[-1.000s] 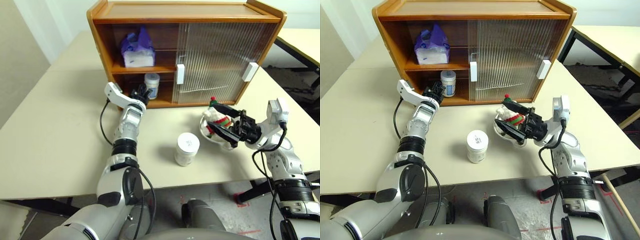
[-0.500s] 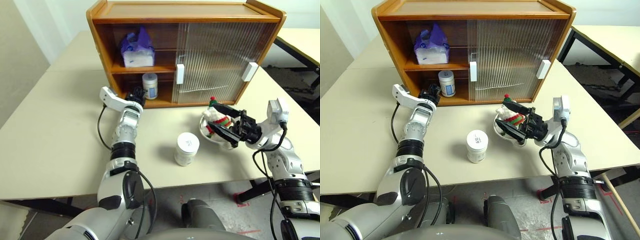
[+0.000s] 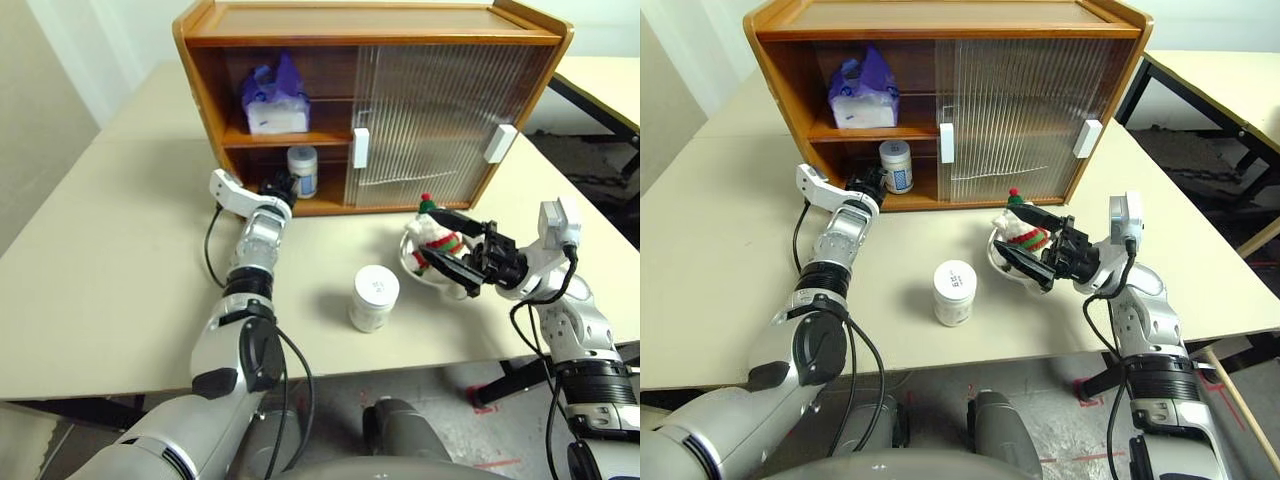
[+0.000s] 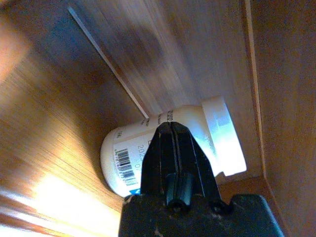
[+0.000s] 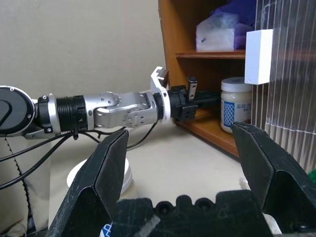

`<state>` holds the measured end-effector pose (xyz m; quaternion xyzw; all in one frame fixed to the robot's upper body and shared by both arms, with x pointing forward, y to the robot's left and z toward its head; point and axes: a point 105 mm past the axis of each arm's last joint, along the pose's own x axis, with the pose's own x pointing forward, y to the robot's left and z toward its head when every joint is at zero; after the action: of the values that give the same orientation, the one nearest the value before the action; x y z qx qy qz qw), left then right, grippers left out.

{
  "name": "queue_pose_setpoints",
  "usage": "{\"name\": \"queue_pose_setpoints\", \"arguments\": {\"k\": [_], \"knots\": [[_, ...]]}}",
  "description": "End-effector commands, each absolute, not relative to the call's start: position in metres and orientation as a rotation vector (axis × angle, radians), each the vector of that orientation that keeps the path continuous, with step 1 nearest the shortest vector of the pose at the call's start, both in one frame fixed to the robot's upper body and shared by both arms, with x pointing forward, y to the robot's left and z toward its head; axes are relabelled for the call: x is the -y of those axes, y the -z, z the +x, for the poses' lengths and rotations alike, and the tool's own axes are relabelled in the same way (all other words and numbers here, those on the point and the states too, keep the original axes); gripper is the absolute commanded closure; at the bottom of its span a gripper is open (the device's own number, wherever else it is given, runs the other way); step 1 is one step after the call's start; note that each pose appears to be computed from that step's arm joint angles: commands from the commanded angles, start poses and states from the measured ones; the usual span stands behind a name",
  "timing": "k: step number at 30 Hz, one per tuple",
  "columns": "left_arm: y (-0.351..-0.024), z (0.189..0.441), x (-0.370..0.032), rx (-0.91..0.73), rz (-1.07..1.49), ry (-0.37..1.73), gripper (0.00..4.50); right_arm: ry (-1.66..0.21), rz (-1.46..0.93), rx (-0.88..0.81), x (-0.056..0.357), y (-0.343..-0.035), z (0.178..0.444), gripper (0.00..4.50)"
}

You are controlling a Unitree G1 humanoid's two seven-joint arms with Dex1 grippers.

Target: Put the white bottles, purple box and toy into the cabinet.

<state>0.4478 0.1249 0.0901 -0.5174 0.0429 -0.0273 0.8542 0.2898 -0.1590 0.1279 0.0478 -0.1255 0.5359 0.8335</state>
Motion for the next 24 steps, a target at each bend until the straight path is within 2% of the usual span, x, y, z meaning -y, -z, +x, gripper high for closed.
{"name": "queue_pose_setpoints", "arguments": {"k": [1, 24], "knots": [[-0.091, 0.45, -0.115, -0.112, -1.095, 0.087, 4.45, -1.133, 0.082, 0.27, 0.161, -0.131, 0.289, 0.0], [-0.083, 0.448, -0.082, -0.189, -1.157, 0.138, 4.45, -1.136, 0.07, 0.264, 0.16, -0.131, 0.287, 0.0]]}}
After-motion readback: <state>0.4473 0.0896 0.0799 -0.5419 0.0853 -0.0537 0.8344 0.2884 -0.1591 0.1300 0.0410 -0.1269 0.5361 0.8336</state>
